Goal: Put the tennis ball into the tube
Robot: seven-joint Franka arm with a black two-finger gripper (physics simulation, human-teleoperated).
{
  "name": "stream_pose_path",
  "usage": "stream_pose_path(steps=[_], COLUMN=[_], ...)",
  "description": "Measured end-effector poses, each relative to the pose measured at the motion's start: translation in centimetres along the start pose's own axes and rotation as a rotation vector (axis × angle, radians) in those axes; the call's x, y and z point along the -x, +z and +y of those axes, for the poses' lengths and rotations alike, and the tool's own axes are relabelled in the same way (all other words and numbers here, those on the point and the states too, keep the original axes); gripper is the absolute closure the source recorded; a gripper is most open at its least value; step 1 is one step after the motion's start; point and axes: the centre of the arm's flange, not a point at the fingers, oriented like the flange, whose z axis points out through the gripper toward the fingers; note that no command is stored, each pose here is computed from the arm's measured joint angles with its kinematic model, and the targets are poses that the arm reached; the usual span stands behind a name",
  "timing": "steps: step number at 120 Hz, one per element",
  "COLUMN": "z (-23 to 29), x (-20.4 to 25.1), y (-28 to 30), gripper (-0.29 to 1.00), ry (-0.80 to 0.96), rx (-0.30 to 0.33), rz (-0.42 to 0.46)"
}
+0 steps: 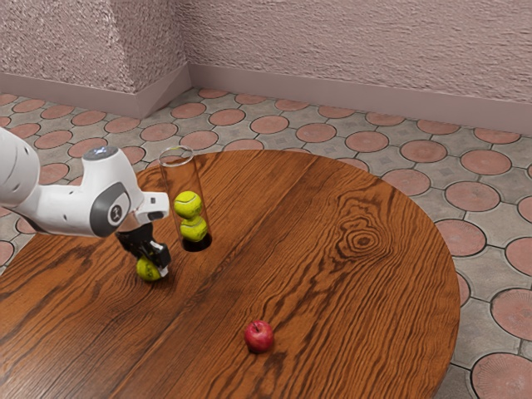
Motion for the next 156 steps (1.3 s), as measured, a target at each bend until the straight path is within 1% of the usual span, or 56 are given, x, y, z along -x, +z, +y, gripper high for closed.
stream_pose_path(steps=[12,24,39,52,67,81,95,113,132,156], z=[0.2,0.4,0.3,0.9,2.9,5.1,5.7,7.6,7.1,5.6], x=[-0.1,0.0,1.0,1.5,-0.1,-1.2,-1.6,-3.3,-6.3,-9.2], y=[-0.8,-3.9,-10.2,-16.2,-23.3,-27.5,-29.5,-29.9,-29.5,-28.7], gripper=[0.3,0.34,0.37,0.37,0.37,0.37,0.41,0.39,0.38,0.37], ry=[0.004,0.005,-0.009,-0.018,0.008,0.043,0.053,0.089,0.102,0.104], rx=[0.001,0.006,-0.022,-0.042,-0.046,-0.035,-0.024,0.008,0.042,0.066], rz=[0.012,0.038,0.05,0.055,0.076,0.078,0.067,0.063,0.072,0.085])
